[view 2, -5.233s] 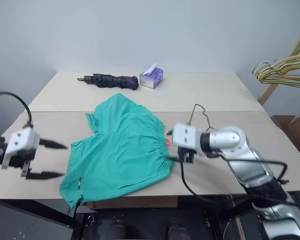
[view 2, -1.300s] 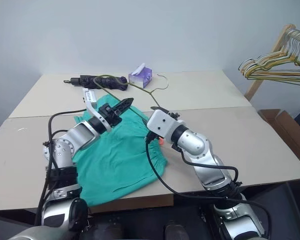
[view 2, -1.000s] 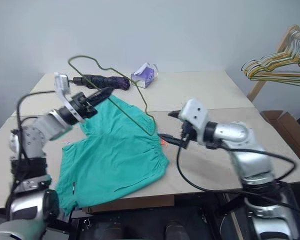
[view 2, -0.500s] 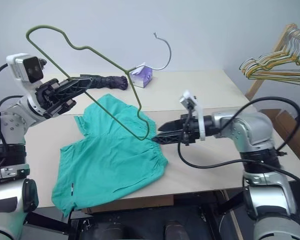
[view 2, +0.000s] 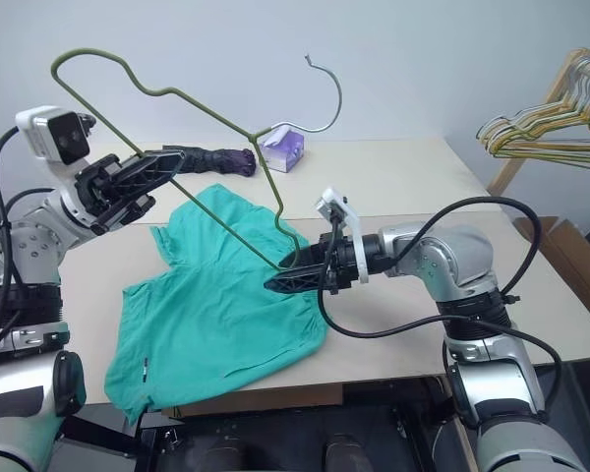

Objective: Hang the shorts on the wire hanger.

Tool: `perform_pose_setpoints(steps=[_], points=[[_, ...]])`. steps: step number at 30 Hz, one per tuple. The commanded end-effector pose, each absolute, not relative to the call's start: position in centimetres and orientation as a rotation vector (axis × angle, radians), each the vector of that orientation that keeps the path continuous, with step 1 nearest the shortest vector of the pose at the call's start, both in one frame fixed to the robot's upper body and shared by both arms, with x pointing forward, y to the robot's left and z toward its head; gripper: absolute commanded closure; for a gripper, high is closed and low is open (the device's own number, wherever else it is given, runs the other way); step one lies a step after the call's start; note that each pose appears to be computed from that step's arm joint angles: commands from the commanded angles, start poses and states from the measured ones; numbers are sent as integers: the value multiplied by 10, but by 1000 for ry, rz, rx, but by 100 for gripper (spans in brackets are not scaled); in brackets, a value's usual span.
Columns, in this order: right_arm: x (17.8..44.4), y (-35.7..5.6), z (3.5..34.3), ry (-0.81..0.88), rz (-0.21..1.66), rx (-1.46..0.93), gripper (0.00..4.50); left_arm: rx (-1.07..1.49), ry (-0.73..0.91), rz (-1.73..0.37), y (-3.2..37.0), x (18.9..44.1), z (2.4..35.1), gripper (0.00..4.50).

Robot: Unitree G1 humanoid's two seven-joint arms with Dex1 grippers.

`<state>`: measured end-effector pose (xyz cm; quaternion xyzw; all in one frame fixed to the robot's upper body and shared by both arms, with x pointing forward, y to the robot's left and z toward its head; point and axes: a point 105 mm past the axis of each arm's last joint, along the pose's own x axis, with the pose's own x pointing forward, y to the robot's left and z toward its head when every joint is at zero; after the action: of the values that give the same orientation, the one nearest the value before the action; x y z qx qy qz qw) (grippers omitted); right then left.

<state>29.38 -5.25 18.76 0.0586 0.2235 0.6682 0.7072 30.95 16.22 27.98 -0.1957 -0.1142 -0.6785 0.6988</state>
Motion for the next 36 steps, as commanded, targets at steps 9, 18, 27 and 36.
perform_pose_setpoints(steps=[9,18,27,36], points=[[295,-45,214,393,1509,101,278,-455,-300,-1483,165,312,279,450],[296,-44,213,382,1496,93,450,-458,-285,-1450,165,318,274,395],[313,-55,243,256,1391,274,450,-240,-16,-1262,167,339,226,111],[310,-116,179,455,1144,183,450,326,334,-1040,215,339,151,3]])
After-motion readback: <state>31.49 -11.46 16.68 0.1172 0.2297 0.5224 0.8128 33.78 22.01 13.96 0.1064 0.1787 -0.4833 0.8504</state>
